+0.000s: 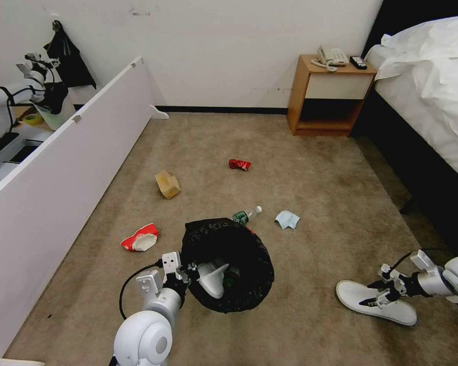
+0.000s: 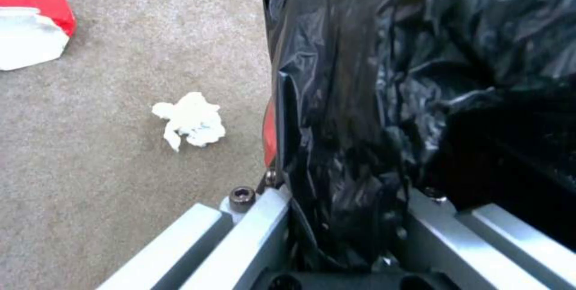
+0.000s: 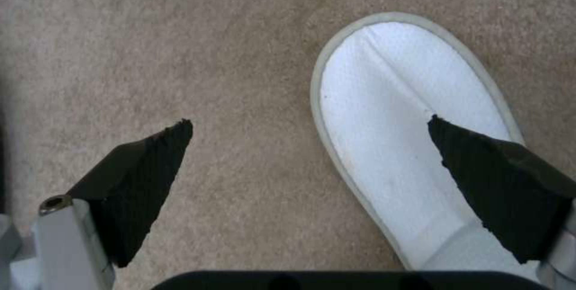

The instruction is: Pick up the trash bin, then pick up the garbage from the floor and place it into the trash bin.

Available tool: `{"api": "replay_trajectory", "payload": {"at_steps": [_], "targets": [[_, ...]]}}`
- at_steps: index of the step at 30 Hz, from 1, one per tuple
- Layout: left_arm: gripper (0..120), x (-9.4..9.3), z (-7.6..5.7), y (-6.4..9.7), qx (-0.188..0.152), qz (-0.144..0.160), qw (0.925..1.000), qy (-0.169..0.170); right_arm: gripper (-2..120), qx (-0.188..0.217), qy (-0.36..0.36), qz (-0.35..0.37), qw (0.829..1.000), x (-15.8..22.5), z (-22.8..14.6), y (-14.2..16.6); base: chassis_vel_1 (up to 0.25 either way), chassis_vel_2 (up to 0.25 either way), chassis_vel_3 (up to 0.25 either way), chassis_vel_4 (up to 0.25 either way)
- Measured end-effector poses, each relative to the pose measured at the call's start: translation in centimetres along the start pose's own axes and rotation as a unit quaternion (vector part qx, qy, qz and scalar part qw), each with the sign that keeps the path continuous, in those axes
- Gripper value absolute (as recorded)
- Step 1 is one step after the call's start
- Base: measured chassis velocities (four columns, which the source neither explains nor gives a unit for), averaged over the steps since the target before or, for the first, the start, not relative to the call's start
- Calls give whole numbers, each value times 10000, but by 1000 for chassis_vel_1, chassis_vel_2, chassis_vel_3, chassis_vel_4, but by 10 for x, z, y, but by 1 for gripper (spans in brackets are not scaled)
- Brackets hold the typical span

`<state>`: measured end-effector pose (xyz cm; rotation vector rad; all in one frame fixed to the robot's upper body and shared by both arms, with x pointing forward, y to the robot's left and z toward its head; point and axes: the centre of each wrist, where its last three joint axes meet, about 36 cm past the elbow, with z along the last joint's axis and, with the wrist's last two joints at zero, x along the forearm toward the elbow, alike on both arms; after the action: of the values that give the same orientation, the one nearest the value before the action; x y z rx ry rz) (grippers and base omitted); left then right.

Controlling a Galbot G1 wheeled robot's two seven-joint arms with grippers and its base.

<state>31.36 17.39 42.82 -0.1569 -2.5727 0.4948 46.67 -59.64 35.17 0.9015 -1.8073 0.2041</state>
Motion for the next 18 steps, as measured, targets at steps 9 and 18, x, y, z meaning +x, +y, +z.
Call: {"api": "replay_trajectory", "payload": {"at_steps": [9, 18], "targets": [[0, -3, 0, 2, 20, -10, 10000, 7, 100, -7, 8, -21, 10000, -11, -3, -4, 0, 0, 0, 0], [0, -6, 0, 3, 32, -17, 10000, 25, 100, -41, 58, 14, 10000, -10, 4, -7, 0, 0, 0, 0]]}}
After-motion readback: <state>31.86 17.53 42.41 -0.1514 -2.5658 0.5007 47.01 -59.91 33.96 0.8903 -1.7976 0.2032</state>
